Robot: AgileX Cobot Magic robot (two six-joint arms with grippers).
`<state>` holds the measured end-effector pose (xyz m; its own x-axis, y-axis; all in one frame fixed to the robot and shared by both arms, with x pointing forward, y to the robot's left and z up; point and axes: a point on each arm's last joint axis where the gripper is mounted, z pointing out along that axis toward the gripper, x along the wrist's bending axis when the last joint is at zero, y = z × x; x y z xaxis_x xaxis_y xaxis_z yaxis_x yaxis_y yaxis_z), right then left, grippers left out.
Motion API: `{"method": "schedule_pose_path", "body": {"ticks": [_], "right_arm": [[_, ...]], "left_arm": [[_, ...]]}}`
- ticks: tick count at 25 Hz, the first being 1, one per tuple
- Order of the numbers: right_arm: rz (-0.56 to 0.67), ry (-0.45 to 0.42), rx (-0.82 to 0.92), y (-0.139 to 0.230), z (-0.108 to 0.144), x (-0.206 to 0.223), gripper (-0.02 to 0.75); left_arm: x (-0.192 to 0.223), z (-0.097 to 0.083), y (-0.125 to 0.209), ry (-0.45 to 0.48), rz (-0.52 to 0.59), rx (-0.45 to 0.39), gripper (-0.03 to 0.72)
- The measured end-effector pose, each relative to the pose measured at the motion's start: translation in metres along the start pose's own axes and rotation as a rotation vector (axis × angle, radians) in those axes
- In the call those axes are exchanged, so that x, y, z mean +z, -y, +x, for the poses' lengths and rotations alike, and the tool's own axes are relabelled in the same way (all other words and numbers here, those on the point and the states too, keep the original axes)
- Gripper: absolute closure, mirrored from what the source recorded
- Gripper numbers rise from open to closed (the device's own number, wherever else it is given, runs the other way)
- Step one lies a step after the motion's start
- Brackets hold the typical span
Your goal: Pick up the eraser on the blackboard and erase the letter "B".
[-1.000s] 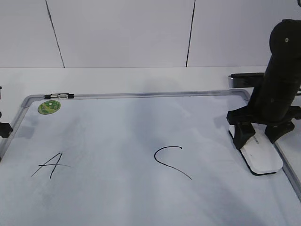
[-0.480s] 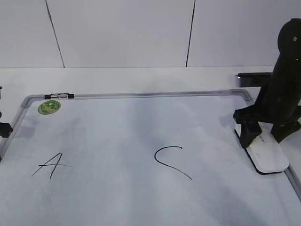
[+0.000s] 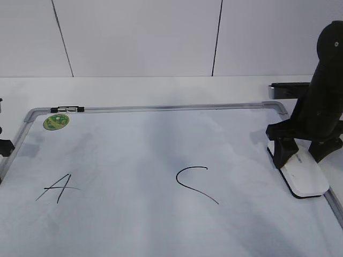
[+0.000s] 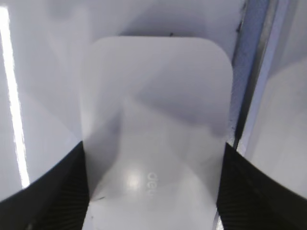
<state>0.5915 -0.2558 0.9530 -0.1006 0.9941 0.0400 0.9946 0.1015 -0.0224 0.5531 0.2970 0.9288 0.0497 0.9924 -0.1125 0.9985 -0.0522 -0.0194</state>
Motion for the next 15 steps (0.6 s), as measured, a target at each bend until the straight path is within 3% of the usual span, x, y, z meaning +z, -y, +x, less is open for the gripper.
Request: {"method": "schedule_pose_path", "body": {"ticks": [10, 15], "right_arm": [[0.0, 0.0, 0.006, 0.0, 0.0, 0.0, 0.228], [0.0, 0.0, 0.019, 0.0, 0.0, 0.0, 0.19]], "left_arm": [[0.0, 0.0, 0.0, 0.0, 0.0, 0.0, 0.668], [0.0, 0.0, 0.0001, 0.0, 0.002, 0.0, 0.668]]}}
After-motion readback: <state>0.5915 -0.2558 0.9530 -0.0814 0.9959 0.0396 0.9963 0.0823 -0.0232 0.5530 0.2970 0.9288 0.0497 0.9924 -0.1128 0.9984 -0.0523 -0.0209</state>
